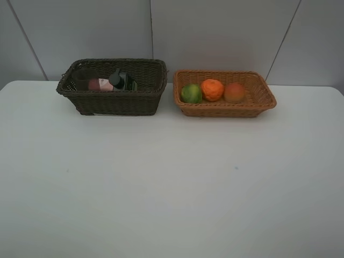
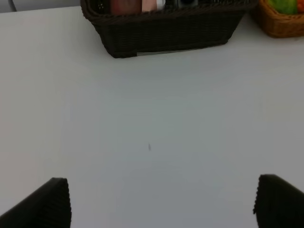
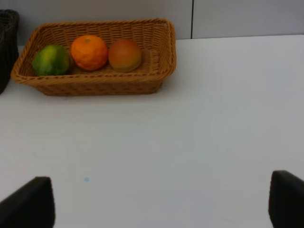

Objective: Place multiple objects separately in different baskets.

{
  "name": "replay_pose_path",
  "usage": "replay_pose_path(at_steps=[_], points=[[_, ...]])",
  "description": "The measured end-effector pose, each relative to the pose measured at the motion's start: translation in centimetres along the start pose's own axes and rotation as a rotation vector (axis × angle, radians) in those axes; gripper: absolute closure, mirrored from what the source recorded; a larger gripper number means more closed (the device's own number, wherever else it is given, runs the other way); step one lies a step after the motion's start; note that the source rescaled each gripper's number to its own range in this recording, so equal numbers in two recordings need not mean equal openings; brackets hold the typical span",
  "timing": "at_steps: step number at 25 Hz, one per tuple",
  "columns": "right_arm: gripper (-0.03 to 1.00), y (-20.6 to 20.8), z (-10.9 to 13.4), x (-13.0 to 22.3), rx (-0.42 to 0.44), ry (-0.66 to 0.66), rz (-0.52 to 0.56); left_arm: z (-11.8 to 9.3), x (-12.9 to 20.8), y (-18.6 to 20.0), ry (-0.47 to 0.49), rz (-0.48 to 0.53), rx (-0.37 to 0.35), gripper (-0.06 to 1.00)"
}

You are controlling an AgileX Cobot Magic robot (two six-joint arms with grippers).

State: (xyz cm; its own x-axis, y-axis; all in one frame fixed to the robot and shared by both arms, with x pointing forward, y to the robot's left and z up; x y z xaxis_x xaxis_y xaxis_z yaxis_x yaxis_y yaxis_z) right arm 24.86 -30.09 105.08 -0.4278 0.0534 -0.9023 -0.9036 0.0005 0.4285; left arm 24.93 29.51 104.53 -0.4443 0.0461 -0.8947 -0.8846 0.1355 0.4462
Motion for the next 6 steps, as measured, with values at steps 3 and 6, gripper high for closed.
replay_pose_path(at_steps=[3, 6], points=[[0.01, 0.00, 0.00, 0.00, 0.000, 0.000, 0.000, 0.00, 0.00, 0.00, 0.000, 0.000, 0.000, -0.05], [0.01, 0.00, 0.00, 0.00, 0.000, 0.000, 0.000, 0.00, 0.00, 0.00, 0.000, 0.000, 0.000, -0.05]])
Point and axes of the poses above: a point on each arm's last joint axis where the gripper is mounted, y pointing back along that axis away from the gripper, z along the wrist's bending axis when the last joint is at zero, x = y × z, the point moved 2 cm from there along -y, pointing out along that axis toward the gripper, and after that the axes turned 1 degree about -y, right-handed, at the moved point
